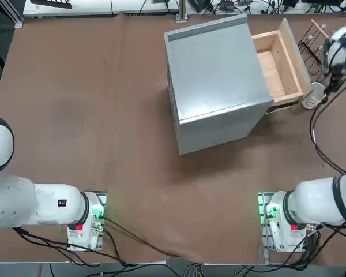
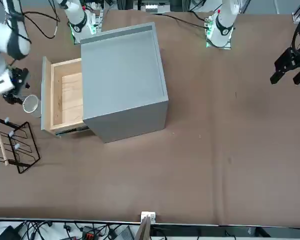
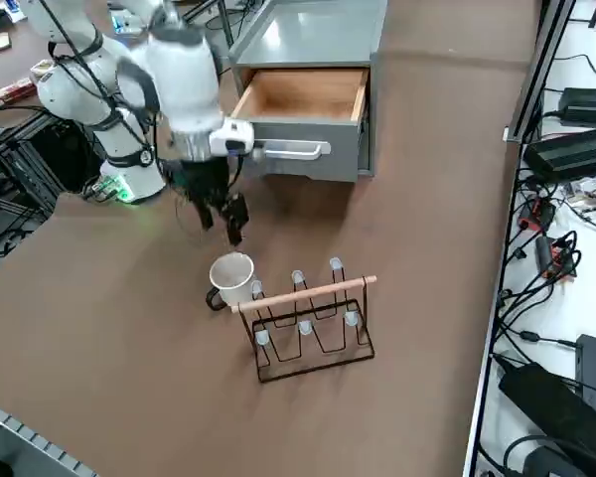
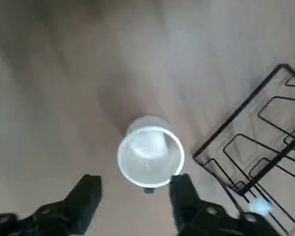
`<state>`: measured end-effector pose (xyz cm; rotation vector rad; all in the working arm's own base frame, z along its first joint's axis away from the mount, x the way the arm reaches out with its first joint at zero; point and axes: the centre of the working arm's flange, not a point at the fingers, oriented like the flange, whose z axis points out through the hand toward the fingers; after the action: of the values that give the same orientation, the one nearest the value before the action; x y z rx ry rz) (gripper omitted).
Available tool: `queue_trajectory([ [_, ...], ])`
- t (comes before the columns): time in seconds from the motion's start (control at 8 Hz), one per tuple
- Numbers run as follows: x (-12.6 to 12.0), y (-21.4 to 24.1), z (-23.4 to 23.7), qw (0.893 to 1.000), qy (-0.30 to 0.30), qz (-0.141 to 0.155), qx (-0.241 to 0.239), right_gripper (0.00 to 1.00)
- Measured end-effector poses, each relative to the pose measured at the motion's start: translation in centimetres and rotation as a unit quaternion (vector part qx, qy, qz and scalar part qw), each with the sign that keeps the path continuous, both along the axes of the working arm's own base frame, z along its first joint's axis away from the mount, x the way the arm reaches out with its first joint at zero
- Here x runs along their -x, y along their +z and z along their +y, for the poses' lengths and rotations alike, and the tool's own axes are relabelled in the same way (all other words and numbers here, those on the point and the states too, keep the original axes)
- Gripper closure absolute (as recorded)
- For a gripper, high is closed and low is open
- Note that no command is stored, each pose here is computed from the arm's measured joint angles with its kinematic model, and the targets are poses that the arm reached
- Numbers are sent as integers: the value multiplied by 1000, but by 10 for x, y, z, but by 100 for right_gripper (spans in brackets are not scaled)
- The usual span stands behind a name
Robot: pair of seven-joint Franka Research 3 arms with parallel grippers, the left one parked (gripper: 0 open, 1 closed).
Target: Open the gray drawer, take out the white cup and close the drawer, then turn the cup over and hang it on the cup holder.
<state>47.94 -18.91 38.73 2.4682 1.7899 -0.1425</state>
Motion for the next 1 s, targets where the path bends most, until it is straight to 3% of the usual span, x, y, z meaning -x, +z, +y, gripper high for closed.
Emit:
queue_trajectory([
  [0.12,-8,34,2,999,-35,6,-33,34],
  [0.25,-15,58,5,994,-74,3,-75,39],
  [0.38,-22,67,14,988,-110,-2,-107,58],
  [0.5,-31,64,37,982,-142,1,-121,60],
  [0.75,-51,47,98,977,-179,19,-112,73],
  [1.0,-58,36,124,974,-197,30,-112,83],
])
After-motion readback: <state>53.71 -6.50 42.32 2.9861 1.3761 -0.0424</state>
